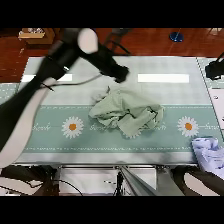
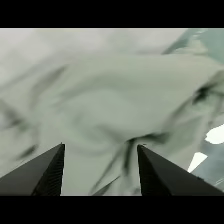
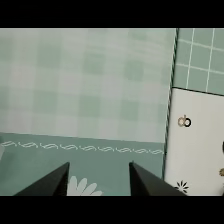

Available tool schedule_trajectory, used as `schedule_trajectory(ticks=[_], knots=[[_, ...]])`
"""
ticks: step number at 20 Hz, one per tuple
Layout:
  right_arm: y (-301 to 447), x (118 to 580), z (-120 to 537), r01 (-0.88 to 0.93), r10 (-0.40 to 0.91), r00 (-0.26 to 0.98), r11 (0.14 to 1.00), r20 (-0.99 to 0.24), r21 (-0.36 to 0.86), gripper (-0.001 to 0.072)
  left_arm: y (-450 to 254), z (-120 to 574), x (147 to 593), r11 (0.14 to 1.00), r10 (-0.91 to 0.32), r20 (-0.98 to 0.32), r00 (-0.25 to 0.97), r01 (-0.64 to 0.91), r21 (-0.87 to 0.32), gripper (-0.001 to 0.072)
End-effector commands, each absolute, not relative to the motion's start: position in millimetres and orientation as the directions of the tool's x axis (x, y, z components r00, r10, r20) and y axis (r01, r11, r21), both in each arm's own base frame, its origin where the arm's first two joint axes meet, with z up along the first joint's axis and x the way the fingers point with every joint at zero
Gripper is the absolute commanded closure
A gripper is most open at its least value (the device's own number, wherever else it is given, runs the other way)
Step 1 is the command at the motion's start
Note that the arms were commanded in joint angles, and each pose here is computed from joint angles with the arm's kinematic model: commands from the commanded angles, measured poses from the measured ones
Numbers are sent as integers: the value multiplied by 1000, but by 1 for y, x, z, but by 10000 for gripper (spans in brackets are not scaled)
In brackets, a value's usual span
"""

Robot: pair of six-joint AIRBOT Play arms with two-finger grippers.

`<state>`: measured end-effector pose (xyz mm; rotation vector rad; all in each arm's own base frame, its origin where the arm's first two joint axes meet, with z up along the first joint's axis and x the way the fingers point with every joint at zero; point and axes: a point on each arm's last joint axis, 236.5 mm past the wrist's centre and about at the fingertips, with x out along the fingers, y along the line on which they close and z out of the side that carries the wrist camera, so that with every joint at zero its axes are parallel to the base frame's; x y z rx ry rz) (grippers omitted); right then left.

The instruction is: Fold the shirts.

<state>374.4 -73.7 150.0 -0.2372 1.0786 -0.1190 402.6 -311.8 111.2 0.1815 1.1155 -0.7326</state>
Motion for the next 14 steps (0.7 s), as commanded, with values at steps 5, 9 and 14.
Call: schedule_trajectory(ticks=[5,9,14], knots=[[-55,335,48,113,268,346,940,-899,323,220,-149,89,375,795,-528,-847,-59,317,-517,159],[-37,309,4,149,389,289,884,-875,443,221,-125,18,329,792,-555,-799,-231,147,-593,151],[-18,301,-17,136,457,283,851,-843,507,221,-156,-37,322,721,-669,-721,-180,82,-689,-13]])
